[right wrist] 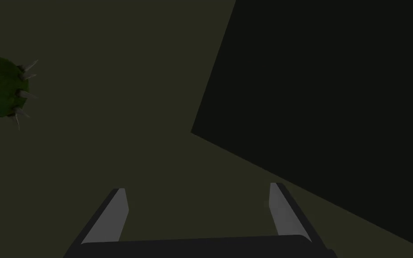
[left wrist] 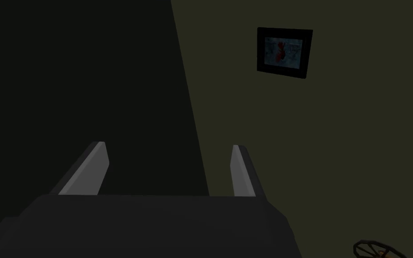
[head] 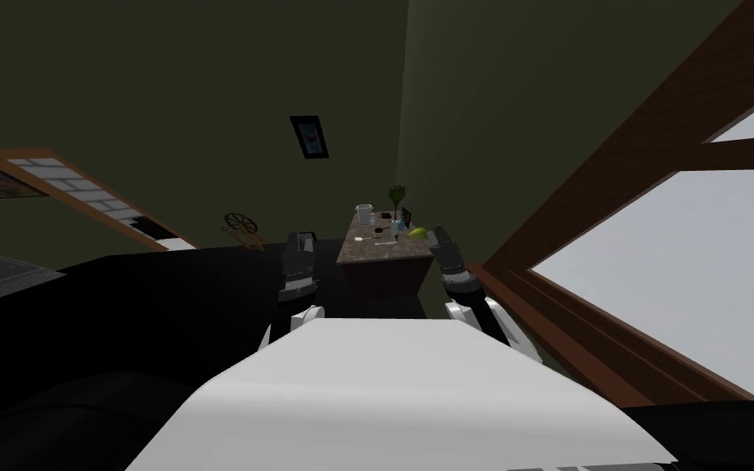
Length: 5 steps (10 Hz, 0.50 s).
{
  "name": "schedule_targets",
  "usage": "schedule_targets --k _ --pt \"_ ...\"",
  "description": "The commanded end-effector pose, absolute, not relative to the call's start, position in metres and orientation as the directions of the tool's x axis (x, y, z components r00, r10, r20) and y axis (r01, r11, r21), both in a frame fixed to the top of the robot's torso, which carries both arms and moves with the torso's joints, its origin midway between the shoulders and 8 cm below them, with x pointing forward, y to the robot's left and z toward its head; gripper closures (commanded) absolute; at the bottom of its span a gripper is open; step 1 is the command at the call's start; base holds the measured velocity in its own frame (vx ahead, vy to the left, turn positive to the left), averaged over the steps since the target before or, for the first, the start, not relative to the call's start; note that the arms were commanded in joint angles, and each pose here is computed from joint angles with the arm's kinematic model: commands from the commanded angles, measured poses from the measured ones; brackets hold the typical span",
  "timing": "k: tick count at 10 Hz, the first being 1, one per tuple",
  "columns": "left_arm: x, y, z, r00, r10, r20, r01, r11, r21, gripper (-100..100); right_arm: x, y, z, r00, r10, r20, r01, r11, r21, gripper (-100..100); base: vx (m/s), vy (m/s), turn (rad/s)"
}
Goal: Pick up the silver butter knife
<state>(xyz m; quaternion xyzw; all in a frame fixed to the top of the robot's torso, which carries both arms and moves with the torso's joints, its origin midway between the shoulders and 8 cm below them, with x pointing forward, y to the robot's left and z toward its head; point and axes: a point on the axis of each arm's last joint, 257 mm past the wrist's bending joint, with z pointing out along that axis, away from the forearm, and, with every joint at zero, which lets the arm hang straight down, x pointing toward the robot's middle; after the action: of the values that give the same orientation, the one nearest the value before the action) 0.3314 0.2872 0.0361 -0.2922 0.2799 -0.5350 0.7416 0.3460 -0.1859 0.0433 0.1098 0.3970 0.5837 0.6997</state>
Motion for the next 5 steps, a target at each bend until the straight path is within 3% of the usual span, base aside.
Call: schedule_targets --k 1,5 --pt "0.331 0.287 0.036 0.271 -0.957 -0.102 0.630 0.257 -0.733 0 0.346 -0.174 0.037 -0.014 0.873 -0.487 -0.748 0.314 0.584 -100 -0.058 -0.024 0.094" --pt "0.331 0.287 0.036 0.271 -0.957 -0.102 0.630 0.257 -0.733 0 0.348 -0.153 0.020 -0.050 0.800 -0.598 -0.776 0.346 0.527 -100 -0.037 -0.015 0.107"
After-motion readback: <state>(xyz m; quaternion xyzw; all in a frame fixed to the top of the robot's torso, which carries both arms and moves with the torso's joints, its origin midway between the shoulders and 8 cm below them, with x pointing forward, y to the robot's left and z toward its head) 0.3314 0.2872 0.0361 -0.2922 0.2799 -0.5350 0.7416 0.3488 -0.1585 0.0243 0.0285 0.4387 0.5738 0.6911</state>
